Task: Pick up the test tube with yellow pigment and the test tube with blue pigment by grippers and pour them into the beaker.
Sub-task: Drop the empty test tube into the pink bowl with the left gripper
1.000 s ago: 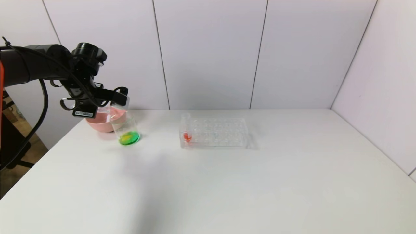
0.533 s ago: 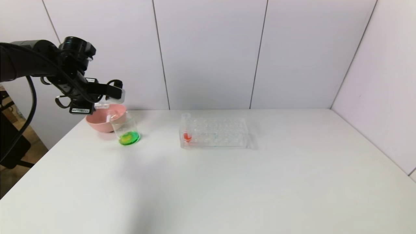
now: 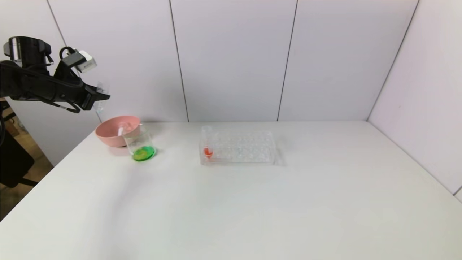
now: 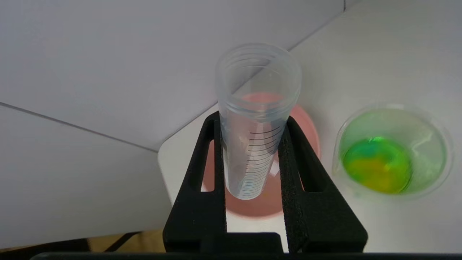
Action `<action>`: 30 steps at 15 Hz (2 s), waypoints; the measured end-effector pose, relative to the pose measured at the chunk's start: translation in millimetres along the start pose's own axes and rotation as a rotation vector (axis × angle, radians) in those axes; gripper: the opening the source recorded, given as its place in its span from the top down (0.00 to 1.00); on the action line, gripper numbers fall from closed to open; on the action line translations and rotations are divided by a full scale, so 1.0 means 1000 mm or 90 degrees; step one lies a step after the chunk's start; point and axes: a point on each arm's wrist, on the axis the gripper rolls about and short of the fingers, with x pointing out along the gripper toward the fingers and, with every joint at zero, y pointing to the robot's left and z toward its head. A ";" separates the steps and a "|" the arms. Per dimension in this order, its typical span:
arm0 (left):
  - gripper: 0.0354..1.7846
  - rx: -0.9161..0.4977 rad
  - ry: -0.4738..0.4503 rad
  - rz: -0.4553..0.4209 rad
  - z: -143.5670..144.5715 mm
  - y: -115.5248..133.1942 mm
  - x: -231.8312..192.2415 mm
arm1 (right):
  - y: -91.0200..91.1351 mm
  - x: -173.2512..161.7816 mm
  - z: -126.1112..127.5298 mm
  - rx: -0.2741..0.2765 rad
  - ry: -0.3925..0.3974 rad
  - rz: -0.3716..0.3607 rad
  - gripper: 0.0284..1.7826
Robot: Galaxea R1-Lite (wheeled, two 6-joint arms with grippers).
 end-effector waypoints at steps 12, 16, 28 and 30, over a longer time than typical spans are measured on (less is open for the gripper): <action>0.77 -0.353 -0.166 0.038 -0.053 -0.002 0.020 | 0.000 0.000 0.000 0.000 0.000 0.000 0.04; 0.77 -0.348 -0.149 0.039 -0.063 -0.004 0.020 | 0.000 0.000 0.000 0.000 0.000 0.000 0.04; 0.07 -0.333 -0.160 0.044 -0.061 -0.004 0.018 | 0.000 0.000 0.000 0.000 0.000 0.000 0.04; 0.02 -0.325 -0.173 0.045 -0.051 -0.004 0.009 | 0.000 0.000 0.000 0.000 0.000 0.000 0.04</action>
